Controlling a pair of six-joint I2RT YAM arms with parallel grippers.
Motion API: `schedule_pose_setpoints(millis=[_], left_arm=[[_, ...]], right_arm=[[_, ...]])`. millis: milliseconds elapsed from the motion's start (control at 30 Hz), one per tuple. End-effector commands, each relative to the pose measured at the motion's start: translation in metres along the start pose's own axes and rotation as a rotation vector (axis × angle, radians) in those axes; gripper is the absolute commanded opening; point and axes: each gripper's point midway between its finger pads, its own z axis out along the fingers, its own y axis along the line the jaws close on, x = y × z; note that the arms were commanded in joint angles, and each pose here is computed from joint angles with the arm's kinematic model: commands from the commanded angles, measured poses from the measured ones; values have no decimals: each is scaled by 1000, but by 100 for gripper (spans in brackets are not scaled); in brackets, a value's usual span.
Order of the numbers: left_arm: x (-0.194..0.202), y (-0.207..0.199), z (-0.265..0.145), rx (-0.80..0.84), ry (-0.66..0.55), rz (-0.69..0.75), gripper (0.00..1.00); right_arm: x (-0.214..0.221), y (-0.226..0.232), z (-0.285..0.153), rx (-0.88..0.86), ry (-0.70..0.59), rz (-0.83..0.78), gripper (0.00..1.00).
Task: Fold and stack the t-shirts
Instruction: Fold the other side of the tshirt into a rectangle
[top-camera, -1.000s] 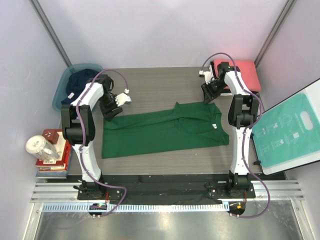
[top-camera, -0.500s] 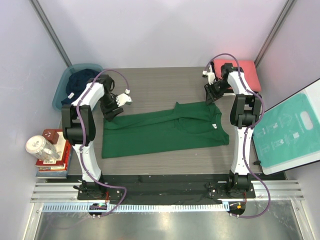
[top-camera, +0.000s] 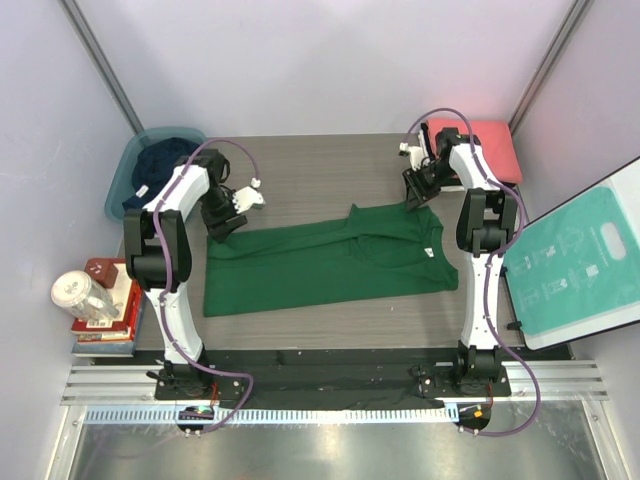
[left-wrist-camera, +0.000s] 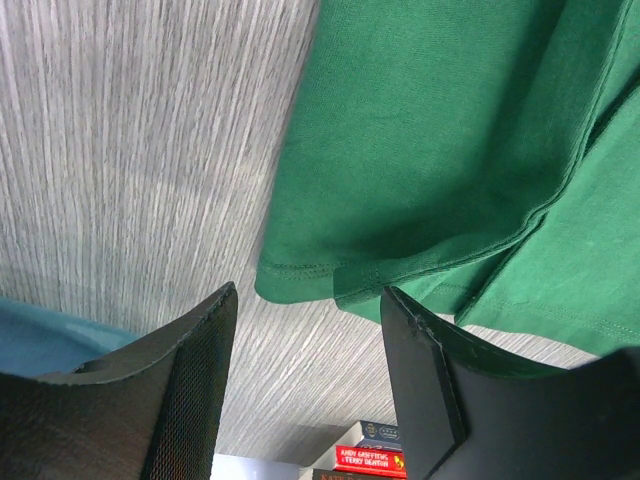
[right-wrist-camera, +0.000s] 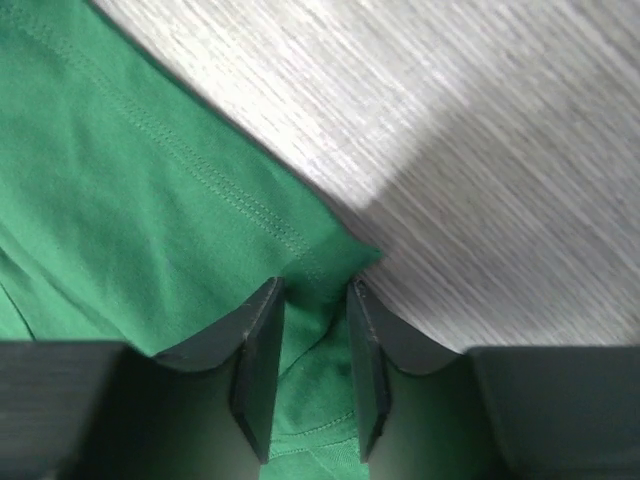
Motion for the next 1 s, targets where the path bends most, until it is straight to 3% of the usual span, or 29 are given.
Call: schedule_pose_setpoints(millis=[0, 167, 433, 733, 967], left_arm=[[-5, 2, -13, -23, -11, 5, 60], [-4, -1, -12, -17, -8, 7, 60], [-5, -7, -11, 5, -10, 6, 59], [3, -39, -13, 125, -4, 42, 60], [7, -32, 8, 115, 15, 44, 59]], right_arm=[[-13, -5, -2, 22, -29, -11, 34], [-26, -11, -11, 73, -57, -31, 19], [-49, -3, -40, 115, -118, -78, 4], [-46, 19, -67, 112, -103, -110, 4], [-56, 40, -67, 102, -98, -156, 4]])
